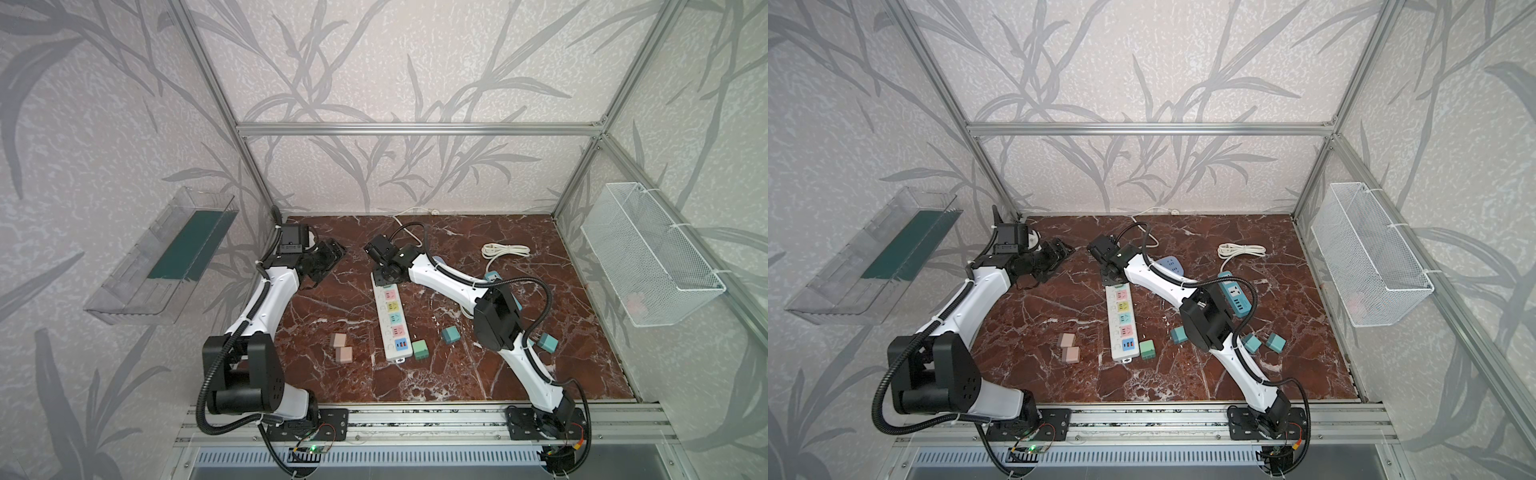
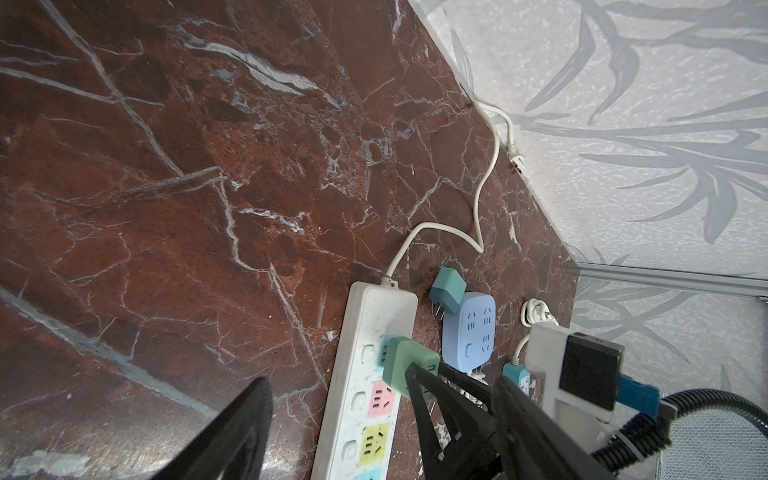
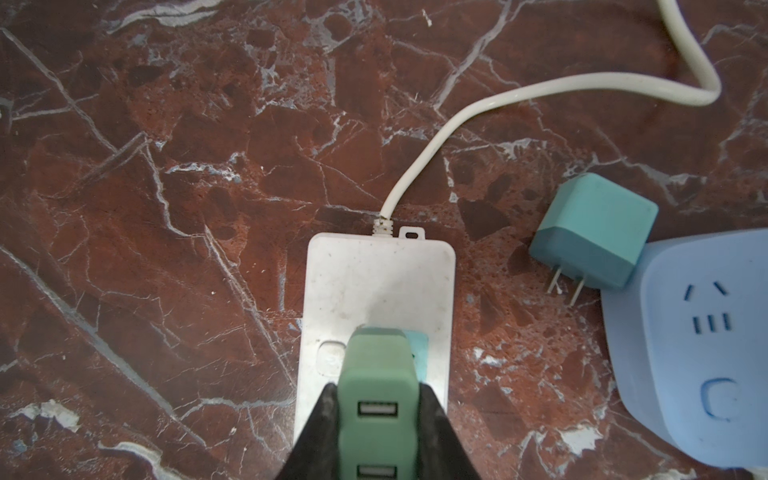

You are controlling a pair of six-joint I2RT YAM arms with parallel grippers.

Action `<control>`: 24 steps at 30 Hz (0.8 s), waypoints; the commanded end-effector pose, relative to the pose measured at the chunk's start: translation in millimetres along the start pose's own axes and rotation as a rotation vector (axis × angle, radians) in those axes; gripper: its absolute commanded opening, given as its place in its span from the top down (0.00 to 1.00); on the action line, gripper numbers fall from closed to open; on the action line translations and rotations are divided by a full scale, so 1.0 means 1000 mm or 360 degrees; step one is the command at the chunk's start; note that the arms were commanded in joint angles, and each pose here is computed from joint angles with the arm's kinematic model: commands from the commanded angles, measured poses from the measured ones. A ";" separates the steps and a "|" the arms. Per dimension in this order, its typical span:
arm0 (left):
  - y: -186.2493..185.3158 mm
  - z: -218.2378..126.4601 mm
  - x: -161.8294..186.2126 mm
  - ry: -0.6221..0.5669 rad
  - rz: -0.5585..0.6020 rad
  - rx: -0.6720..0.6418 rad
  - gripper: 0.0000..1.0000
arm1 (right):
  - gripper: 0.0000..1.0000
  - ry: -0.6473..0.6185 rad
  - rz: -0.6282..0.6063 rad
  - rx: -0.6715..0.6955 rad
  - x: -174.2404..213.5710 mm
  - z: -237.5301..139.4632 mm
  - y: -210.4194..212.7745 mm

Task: Insert the plug
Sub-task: 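Lower and press the green charger into the socket with the right gripper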

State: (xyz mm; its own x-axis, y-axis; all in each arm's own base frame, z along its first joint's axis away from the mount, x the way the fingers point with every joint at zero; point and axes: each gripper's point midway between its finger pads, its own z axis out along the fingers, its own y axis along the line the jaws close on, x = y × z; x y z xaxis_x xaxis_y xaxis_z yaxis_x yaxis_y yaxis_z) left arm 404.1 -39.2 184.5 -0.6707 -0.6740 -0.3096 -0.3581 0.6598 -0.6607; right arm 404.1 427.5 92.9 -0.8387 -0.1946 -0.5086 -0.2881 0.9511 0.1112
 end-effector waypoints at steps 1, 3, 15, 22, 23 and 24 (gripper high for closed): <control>-0.006 -0.002 -0.007 -0.0022 -0.0004 0.0030 0.18 | 1.00 0.0120 -0.0048 0.0060 0.019 0.018 -0.004; -0.006 -0.002 -0.007 -0.0026 -0.0004 0.0028 0.18 | 1.00 0.0166 -0.0073 0.0125 0.026 0.021 -0.009; -0.005 -0.003 -0.008 -0.0032 0.0001 0.0015 0.18 | 1.00 0.0332 -0.0070 0.0170 0.079 0.051 -0.014; -0.005 -0.001 -0.007 -0.0022 -0.0007 0.0026 0.18 | 1.00 0.0293 -0.0039 0.0100 0.067 0.039 -0.009; -0.006 -0.001 -0.007 -0.0021 -0.0006 0.0037 0.17 | 0.96 0.0269 -0.0027 0.0062 0.059 0.032 -0.007; -0.008 -0.002 -0.006 -0.0019 -0.0002 0.0049 0.18 | 0.87 0.0242 -0.0017 0.0031 0.051 0.026 -0.004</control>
State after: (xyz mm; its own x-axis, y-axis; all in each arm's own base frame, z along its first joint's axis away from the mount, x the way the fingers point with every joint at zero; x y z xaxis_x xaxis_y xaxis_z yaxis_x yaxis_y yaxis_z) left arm 404.1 -39.5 184.7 -0.6697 -0.6766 -0.3062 -0.3597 0.6563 -0.6633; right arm 404.5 435.4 81.1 -0.8294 -0.1810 -0.5285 -0.2781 0.9543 0.1095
